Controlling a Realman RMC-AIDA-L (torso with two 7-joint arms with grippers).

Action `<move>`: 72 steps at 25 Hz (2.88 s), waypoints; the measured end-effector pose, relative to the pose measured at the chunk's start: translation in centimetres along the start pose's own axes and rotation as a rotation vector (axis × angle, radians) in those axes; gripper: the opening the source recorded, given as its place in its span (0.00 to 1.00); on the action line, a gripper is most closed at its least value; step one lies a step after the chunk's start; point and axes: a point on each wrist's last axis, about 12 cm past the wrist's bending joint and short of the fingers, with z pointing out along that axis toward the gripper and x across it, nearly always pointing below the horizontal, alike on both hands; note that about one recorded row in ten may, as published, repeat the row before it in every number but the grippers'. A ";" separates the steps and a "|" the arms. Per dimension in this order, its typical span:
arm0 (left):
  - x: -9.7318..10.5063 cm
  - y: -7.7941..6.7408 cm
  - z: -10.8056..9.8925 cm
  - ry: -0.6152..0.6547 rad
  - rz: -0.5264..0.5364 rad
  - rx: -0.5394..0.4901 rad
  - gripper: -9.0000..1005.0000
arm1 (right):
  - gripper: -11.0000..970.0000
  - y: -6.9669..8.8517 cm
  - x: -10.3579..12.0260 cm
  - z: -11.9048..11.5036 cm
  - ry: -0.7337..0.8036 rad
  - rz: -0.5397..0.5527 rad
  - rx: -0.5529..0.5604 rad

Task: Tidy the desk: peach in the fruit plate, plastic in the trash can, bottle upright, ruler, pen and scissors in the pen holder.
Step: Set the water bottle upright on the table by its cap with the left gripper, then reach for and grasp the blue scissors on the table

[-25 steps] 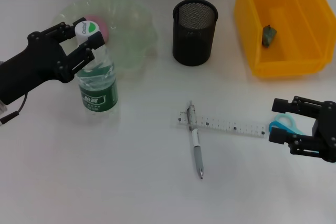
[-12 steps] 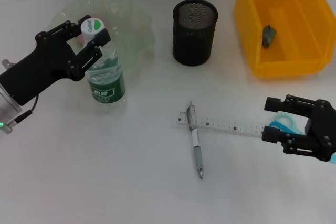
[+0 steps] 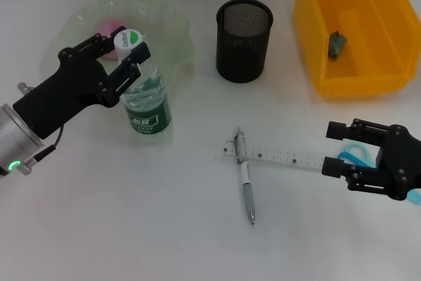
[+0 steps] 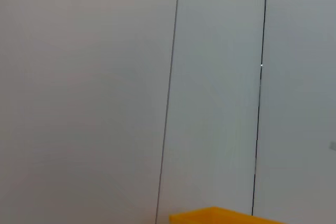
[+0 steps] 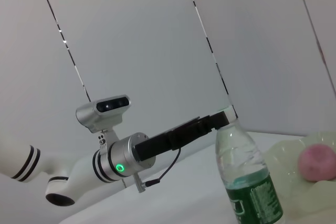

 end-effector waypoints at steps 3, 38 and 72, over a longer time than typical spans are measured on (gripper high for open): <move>0.3 -0.2 -0.1 -0.011 -0.025 -0.020 0.50 | 0.77 -0.1 -0.1 0.2 0.000 -0.003 -0.004; 1.5 -4.4 -1.5 0.330 -0.148 0.496 0.83 | 0.77 -1.2 -16.1 3.6 0.826 -0.067 0.126; 1.7 -4.0 0.2 0.374 -0.183 0.482 0.83 | 0.77 -2.9 -8.8 9.3 1.233 0.045 0.494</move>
